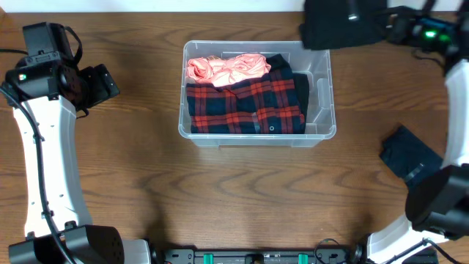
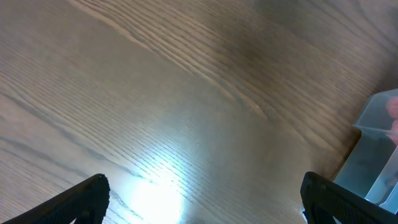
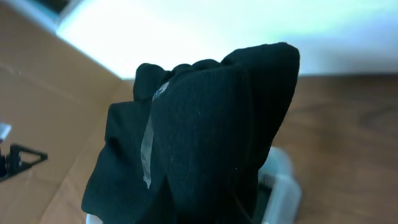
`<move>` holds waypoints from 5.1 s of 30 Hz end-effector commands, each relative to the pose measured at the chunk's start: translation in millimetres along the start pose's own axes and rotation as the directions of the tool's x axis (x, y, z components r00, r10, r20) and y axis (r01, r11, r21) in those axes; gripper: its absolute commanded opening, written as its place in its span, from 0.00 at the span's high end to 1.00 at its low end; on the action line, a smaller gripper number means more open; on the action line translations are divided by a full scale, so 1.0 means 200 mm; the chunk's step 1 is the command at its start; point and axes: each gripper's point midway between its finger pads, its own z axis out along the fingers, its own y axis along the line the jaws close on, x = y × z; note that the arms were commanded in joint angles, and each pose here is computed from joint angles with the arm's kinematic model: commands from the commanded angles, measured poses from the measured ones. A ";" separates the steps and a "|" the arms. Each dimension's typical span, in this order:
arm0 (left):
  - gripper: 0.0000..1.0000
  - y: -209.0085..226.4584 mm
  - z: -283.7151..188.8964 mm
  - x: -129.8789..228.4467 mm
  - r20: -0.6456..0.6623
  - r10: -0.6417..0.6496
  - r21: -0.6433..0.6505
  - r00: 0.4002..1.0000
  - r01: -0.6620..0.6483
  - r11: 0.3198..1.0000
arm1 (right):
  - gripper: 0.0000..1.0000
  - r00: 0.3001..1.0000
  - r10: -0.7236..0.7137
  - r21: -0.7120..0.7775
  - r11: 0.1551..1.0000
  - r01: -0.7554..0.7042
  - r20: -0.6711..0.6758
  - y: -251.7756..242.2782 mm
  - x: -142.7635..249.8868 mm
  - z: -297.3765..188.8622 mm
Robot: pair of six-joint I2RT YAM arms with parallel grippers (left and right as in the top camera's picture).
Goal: Pack container
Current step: 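Lift the black garment with the right gripper into the bin's right side, then press the black garment down in the bin with the right gripper, then move the right gripper to the dark green garment and grasp it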
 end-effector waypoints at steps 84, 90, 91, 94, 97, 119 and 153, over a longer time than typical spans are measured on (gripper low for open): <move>0.02 -0.02 0.01 0.00 -0.005 -0.022 0.027 1.000 0.022 0.999 | 0.88 0.905 -0.133 0.529 0.773 0.351 -0.405 -0.14 0.46 0.48; 0.02 -0.02 0.01 0.00 -0.004 -0.022 0.027 1.000 0.022 0.999 | 0.89 0.890 -0.086 0.547 0.762 0.348 -0.447 -0.12 0.52 0.37; 0.02 -0.02 0.01 0.00 -0.004 -0.022 0.026 1.000 0.022 0.999 | 0.89 0.887 -0.077 0.549 0.760 0.348 -0.456 -0.13 0.54 0.37; 0.02 -0.02 0.01 0.00 -0.004 -0.022 0.027 1.000 0.022 0.999 | 0.89 0.876 -0.054 0.550 0.760 0.348 -0.480 -0.17 0.60 0.38; 0.02 -0.02 0.01 0.00 -0.004 -0.022 0.026 1.000 0.022 0.999 | 0.90 0.866 -0.033 0.550 0.759 0.347 -0.499 -0.21 0.66 0.40; 0.02 -0.02 0.01 0.00 -0.004 -0.022 0.026 1.000 0.022 0.999 | 0.89 0.908 -0.066 0.583 0.747 0.320 -0.414 -0.31 0.66 0.48; 0.02 -0.01 0.01 0.00 -0.002 -0.022 0.022 1.000 0.022 1.000 | 0.18 0.781 0.549 0.743 0.380 -0.551 0.298 -0.35 0.69 -1.32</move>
